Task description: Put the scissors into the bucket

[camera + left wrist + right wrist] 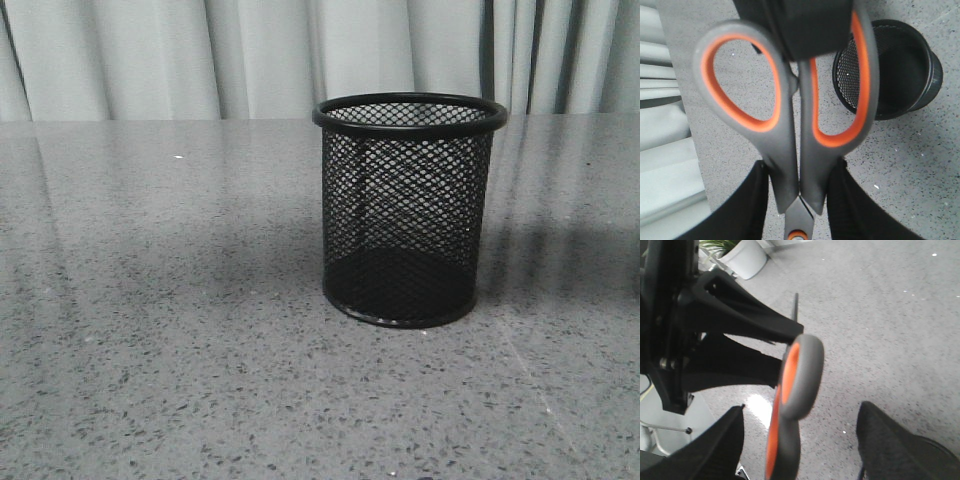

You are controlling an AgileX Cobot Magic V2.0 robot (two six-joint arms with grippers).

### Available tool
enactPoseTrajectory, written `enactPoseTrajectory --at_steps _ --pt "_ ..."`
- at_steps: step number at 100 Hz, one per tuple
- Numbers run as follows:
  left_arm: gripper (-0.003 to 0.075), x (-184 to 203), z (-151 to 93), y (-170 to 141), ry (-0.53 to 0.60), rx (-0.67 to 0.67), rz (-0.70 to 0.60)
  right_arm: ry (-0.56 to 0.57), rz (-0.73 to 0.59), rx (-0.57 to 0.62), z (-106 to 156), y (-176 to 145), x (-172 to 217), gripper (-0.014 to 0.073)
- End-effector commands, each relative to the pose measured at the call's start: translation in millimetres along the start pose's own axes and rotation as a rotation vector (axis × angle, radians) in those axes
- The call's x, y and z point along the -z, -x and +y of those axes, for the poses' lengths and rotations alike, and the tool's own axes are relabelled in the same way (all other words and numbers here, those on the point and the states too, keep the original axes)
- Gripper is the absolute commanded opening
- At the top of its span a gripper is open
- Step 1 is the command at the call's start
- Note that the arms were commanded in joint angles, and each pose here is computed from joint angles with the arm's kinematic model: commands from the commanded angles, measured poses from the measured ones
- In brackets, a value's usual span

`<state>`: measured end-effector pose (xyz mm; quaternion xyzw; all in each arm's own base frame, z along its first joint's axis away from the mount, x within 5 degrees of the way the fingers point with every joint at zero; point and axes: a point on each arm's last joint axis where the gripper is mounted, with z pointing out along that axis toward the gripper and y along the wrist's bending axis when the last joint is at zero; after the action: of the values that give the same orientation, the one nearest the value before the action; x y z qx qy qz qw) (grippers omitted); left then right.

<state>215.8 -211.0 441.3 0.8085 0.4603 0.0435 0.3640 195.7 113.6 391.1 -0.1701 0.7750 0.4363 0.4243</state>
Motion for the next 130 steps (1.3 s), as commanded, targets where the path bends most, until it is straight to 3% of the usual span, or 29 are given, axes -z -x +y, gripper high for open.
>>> enactPoseTrajectory --at_steps 1,16,23,52,64,73,81,95,103,115,130 --pt "-0.0019 25.6 8.0 10.1 0.133 0.007 -0.063 0.060 -0.075 -0.006 8.0 13.4 0.6 0.0437" --pt "-0.0019 25.6 7.9 10.3 0.132 0.008 -0.064 0.077 -0.078 -0.005 2.2 14.6 -7.4 0.0434" --pt "-0.0019 25.6 7.9 10.4 0.132 0.009 -0.066 0.085 -0.075 -0.003 0.7 14.5 -9.7 0.0394" --pt "-0.0018 25.8 7.6 13.3 0.128 0.024 -0.099 0.100 -0.053 0.028 -0.2 12.6 -12.3 -0.0075" --pt "-0.0011 26.1 7.7 15.7 0.128 0.038 -0.127 0.102 -0.052 0.033 0.0 12.5 -12.3 -0.0072" --pt "0.0038 26.5 7.7 16.9 0.125 0.065 -0.141 0.098 -0.055 0.032 -0.3 12.8 -12.3 -0.0072" --pt "0.0121 29.3 6.8 17.1 0.125 0.084 -0.143 0.090 -0.062 0.032 -1.1 13.4 -12.3 -0.0071" --pt "0.0353 37.9 5.2 17.7 0.141 0.106 -0.149 0.085 -0.064 0.040 -1.5 13.6 -12.3 -0.0071" --pt "0.0440 45.1 3.7 18.3 0.155 0.108 -0.154 0.077 -0.064 0.054 -1.5 14.3 -11.4 -0.0071" --pt "0.0441 59.0 1.3 15.9 0.183 0.123 -0.153 0.047 -0.041 0.138 0.9 18.9 -8.9 -0.0057" --pt "0.0440 81.4 0.3 2.3 0.244 0.274 -0.136 0.036 -0.024 0.229 12.9 32.1 -0.9 -0.0043"
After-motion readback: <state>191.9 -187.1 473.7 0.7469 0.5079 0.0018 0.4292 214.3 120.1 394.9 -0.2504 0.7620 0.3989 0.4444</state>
